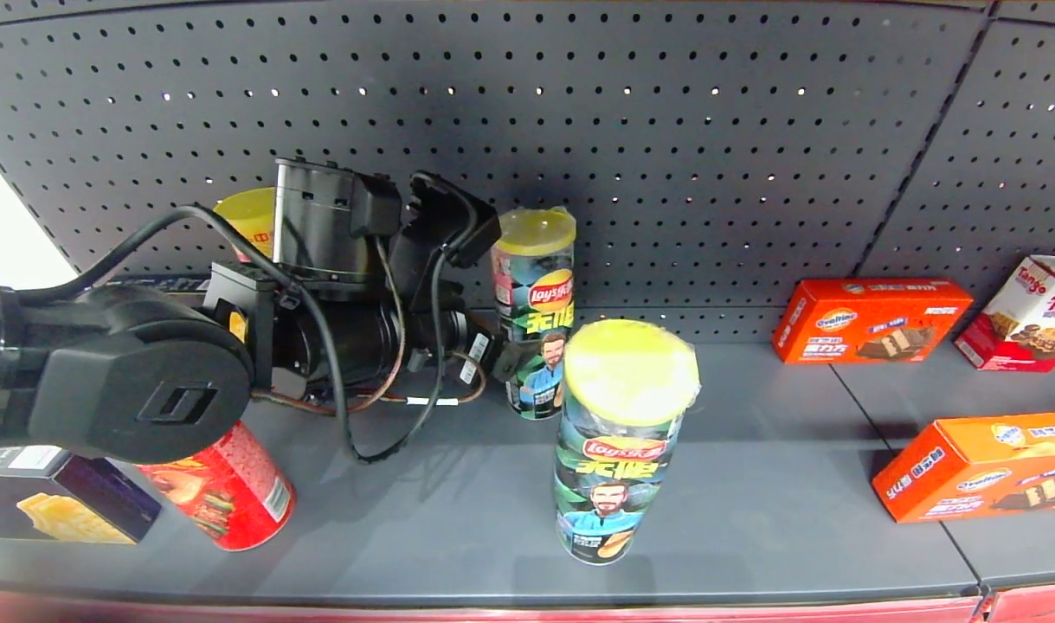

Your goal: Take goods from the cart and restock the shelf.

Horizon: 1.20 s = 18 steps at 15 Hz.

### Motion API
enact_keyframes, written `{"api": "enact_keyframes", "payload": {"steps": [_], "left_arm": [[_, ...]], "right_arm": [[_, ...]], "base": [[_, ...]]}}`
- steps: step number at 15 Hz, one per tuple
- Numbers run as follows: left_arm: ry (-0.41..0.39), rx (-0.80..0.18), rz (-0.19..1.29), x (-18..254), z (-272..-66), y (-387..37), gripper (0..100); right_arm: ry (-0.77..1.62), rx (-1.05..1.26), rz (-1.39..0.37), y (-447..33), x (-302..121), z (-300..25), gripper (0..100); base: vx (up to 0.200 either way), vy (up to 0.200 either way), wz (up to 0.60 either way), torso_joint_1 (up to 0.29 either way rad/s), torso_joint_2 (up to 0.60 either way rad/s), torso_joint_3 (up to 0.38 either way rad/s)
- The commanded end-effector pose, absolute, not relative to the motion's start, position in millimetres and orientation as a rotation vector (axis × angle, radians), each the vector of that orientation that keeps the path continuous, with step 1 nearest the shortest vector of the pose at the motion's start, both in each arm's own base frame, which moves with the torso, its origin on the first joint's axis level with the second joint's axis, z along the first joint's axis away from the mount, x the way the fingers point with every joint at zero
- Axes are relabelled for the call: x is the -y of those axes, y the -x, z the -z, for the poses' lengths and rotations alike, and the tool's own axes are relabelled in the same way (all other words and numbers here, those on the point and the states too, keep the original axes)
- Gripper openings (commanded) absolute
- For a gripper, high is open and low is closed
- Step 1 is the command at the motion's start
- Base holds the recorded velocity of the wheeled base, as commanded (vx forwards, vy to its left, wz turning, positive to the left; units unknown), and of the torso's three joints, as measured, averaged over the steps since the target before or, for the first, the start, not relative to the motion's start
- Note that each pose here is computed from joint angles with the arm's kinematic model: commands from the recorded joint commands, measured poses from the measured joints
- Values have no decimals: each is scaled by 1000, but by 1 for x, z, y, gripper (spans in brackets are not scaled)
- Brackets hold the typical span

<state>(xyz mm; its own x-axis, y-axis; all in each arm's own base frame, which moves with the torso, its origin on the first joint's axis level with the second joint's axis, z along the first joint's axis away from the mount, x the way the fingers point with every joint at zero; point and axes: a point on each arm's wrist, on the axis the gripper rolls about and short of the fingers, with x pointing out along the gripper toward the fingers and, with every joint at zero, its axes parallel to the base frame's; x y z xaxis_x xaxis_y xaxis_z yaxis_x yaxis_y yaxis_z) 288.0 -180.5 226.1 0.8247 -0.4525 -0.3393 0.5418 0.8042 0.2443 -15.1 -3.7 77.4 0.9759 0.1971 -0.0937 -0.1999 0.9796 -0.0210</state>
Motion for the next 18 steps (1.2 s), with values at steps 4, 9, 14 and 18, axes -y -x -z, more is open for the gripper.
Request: {"api": "enact_keyframes", "payload": {"steps": [4, 9, 14, 18], "left_arm": [[-349, -269, 500, 179, -232, -286, 100], [-366, -299, 463, 176, -232, -283, 100], [-371, -301, 429, 172, -232, -284, 100], [-376, -306, 402, 171, -232, -285, 100]], "right_arm": [[31, -93, -200, 15, 4, -77, 100], [31, -93, -200, 15, 4, -77, 100], [31, -93, -200, 15, 4, -77, 100], [31, -93, -200, 15, 4, -77, 100]], "base": [[0, 0, 0, 0, 0, 0], [0, 0, 0, 0, 0, 0], [0, 0, 0, 0, 0, 0], [0, 0, 0, 0, 0, 0]]}}
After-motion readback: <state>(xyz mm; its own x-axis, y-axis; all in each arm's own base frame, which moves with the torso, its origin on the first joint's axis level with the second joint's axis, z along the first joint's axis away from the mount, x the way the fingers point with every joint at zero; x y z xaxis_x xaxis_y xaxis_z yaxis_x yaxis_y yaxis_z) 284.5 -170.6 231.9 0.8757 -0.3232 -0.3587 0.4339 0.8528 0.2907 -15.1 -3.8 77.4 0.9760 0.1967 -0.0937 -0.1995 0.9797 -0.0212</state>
